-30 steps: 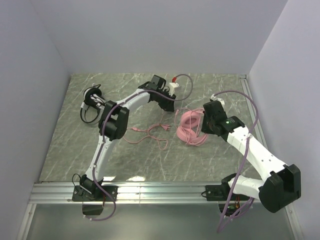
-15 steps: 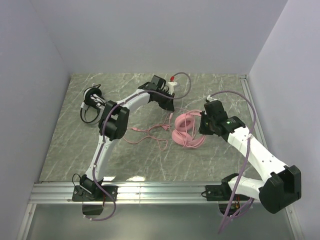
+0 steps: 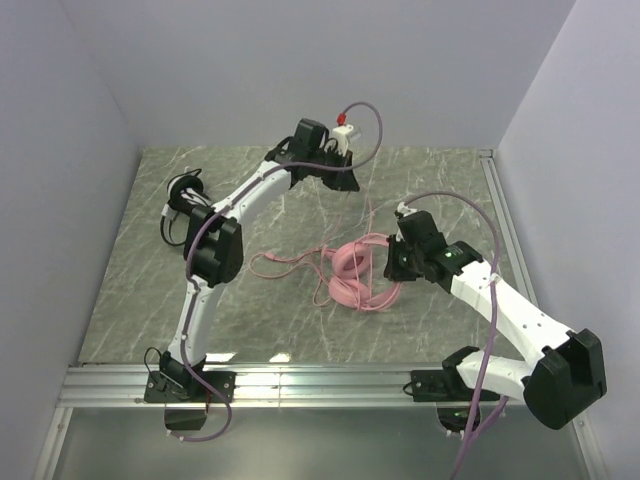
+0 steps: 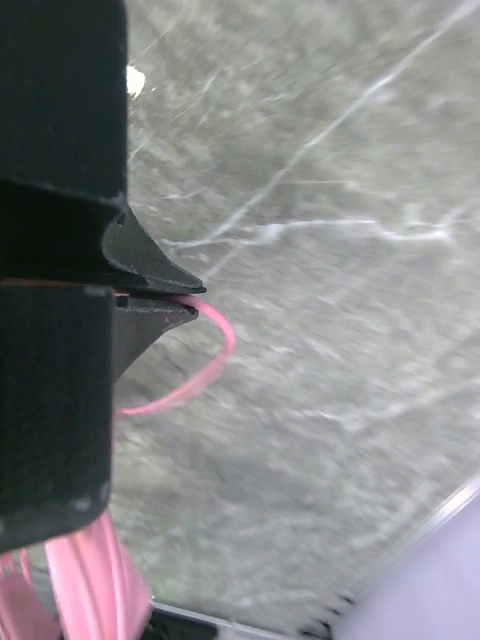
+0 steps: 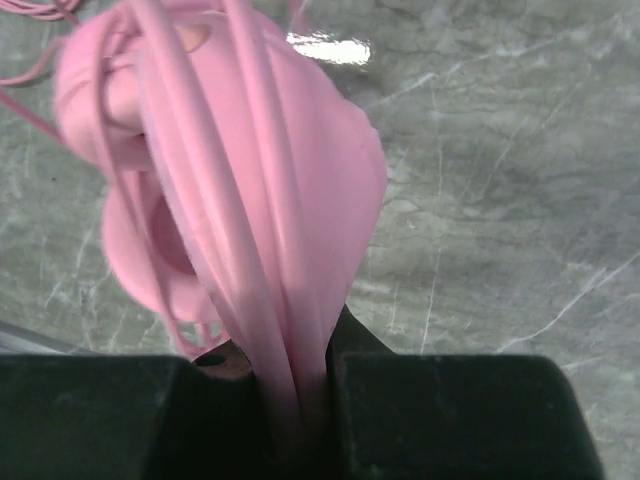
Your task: Wrap the headphones
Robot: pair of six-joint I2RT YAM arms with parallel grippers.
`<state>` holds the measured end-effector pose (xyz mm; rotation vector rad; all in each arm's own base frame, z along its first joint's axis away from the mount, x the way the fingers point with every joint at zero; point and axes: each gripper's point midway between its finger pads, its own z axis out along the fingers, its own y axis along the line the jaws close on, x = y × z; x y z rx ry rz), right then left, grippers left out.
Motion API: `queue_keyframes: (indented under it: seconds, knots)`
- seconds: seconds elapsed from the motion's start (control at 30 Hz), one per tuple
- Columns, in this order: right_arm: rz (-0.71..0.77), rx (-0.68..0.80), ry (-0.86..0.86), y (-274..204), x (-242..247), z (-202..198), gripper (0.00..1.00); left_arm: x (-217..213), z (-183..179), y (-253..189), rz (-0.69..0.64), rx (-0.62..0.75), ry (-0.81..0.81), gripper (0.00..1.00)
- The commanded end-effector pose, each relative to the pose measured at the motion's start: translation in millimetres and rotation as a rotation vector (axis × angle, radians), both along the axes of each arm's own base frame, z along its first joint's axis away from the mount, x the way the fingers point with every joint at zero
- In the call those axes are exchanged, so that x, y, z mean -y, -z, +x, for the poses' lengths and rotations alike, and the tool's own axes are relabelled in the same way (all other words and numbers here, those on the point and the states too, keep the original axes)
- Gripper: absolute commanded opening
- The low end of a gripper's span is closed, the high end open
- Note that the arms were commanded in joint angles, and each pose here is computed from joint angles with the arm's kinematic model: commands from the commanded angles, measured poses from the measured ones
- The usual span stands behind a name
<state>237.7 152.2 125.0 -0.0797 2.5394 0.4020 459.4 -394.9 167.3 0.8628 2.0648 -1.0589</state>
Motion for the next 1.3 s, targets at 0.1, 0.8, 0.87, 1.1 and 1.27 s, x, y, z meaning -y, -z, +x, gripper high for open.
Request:
queue_keyframes:
  seconds: [0.1,0.8,0.87,1.1,1.27]
  knots:
    - [0.049,0.059,0.026,-7.0,-6.8,9.5,0.0,-8.7,-18.2,-123.6,-0.121,0.138,-0.028,0.0]
    - [0.058,0.117,0.118,-28.8,11.1,5.2,0.0,-77.5,-31.1,-104.3,0.195,0.085,-0.257,0.0]
    - [0.039,0.12,0.135,-28.4,16.1,4.9,0.0,-78.2,-31.3,-101.6,0.192,0.062,-0.269,0.0]
    - [-0.003,0.087,0.177,-12.0,25.3,8.4,0.0,-84.8,-43.5,-123.5,0.132,0.044,-0.285,0.0]
    - [-0.019,0.075,0.219,-5.0,30.0,15.2,0.0,-91.2,-64.7,-143.1,0.082,0.04,-0.284,0.0]
